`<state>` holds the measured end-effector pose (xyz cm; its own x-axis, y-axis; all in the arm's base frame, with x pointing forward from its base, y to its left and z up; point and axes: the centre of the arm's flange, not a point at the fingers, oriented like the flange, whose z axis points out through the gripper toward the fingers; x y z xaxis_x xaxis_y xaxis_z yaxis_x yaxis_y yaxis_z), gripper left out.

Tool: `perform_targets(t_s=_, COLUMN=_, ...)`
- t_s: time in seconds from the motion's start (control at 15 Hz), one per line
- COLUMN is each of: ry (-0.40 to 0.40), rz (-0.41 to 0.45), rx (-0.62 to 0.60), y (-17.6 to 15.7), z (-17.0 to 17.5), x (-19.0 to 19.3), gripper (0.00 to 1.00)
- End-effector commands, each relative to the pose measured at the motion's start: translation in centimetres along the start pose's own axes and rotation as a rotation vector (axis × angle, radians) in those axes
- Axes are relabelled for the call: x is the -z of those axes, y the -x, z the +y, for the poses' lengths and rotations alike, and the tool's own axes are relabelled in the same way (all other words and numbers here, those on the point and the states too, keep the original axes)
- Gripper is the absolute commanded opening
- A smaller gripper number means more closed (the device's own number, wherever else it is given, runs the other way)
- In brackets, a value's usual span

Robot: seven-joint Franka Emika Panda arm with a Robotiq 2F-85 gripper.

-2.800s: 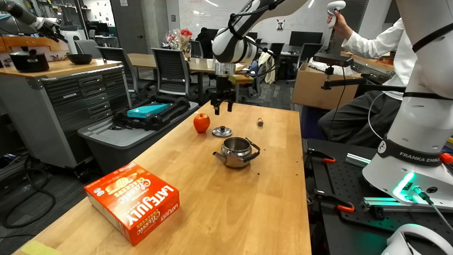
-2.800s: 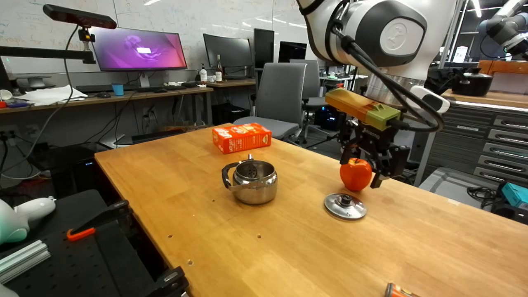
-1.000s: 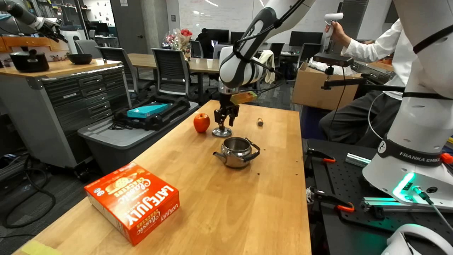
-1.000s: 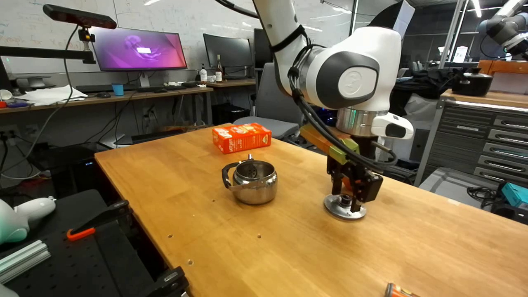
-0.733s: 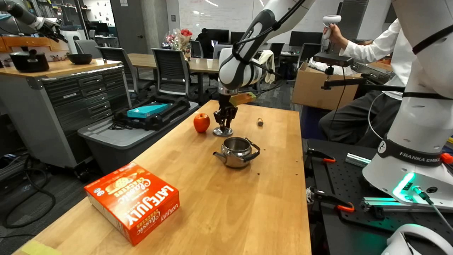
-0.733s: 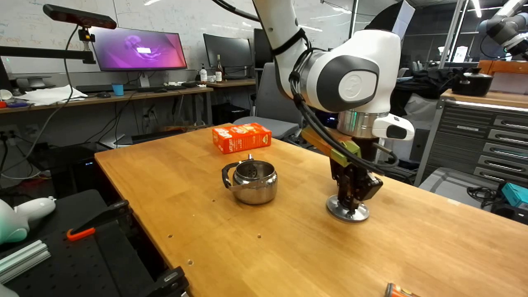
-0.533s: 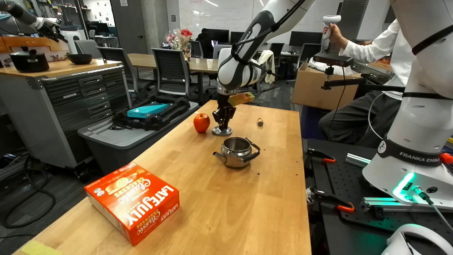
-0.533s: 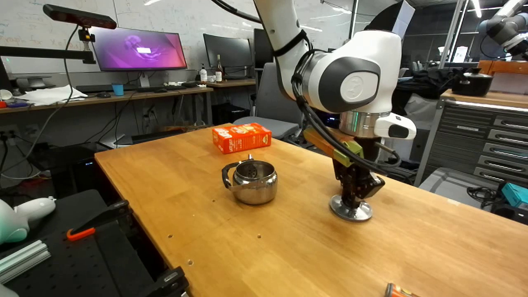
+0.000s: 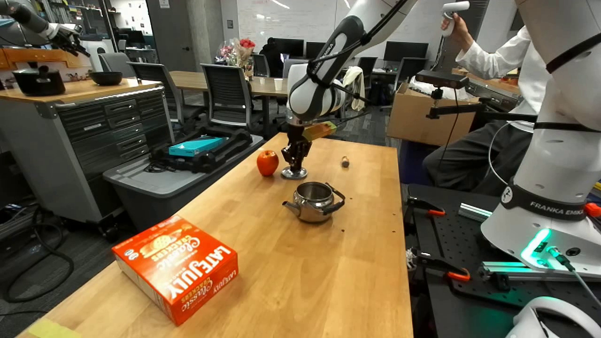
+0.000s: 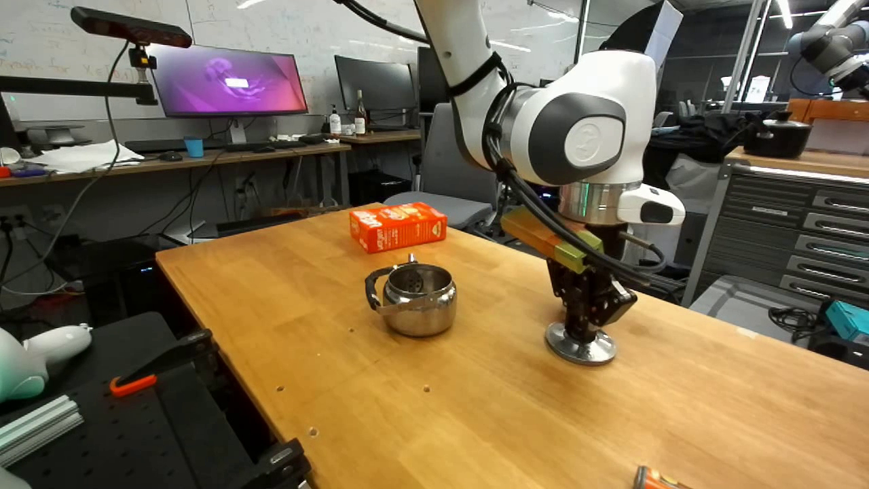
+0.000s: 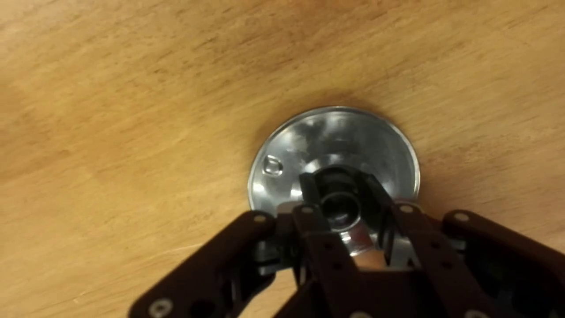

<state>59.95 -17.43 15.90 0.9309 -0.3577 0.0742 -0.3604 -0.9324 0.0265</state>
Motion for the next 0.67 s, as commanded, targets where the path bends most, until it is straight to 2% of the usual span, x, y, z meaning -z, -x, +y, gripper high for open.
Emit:
perform_targets(t_s=0.0, ry=0.042, rz=-0.020, rx=0.075, y=1.6, z=-0.3, x=1.1, gripper=0.09)
perform_targets(t_s=0.6, ry=0.041, rz=-0.037, rx=0.236, y=6.1, z=-1.8, x=3.6, gripper=0.09)
